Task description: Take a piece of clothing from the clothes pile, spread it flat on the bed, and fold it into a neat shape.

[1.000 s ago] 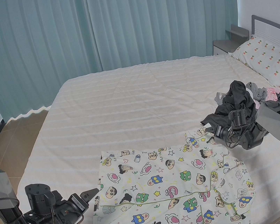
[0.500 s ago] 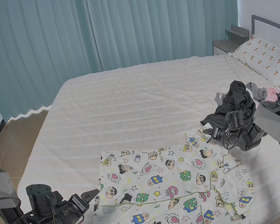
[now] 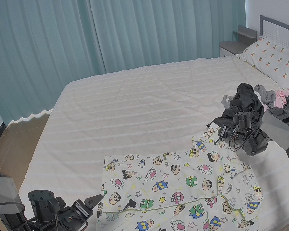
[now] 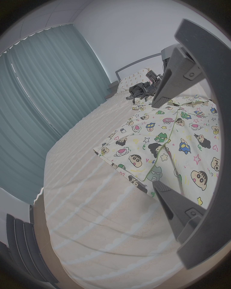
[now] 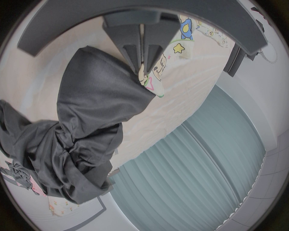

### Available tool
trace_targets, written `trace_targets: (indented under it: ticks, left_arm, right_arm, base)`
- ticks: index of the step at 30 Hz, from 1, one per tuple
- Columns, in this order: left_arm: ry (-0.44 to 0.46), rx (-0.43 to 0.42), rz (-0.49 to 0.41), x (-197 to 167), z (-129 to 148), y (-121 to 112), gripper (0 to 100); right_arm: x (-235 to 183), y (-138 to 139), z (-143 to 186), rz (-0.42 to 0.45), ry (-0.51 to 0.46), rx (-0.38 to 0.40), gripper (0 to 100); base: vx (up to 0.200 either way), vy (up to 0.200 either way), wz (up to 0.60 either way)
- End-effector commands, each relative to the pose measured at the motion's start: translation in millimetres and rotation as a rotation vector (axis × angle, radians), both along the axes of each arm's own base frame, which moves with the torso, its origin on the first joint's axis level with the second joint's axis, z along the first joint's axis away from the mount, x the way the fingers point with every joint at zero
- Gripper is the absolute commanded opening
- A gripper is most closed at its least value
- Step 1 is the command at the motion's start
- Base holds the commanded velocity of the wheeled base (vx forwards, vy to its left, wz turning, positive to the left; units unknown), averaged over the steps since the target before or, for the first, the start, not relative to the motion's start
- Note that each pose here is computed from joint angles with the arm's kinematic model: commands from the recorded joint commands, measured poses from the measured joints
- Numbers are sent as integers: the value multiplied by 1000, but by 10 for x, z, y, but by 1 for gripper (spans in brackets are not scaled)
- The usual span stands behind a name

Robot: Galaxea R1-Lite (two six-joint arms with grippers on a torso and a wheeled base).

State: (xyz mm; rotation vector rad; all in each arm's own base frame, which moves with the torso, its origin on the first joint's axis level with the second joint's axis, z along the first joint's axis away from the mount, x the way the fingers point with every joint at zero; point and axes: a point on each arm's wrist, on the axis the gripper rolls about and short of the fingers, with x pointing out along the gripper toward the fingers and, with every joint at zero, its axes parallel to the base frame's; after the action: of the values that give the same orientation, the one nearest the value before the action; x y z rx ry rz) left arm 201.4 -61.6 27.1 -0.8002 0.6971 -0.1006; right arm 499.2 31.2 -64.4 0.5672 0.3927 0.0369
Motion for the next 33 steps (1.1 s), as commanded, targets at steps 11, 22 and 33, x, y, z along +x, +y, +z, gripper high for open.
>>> trace_targets:
  ticks: [11, 22, 33]
  left_arm:
    - [14, 4, -1, -27, -15, 5, 100]
    - [18, 5, -1, -34, -21, 7, 100]
    - [76, -74, 69, -51, -43, 5, 100]
  right_arm:
    - [63, -52, 88, -5, -90, -21, 0]
    - [-86, -185, 315, -16, -75, -34, 100]
    - [-597, 17, 862, 7, -46, 4, 100]
  base:
    - [0, 0, 0]
    - [0, 0, 0]
    - [0, 0, 0]
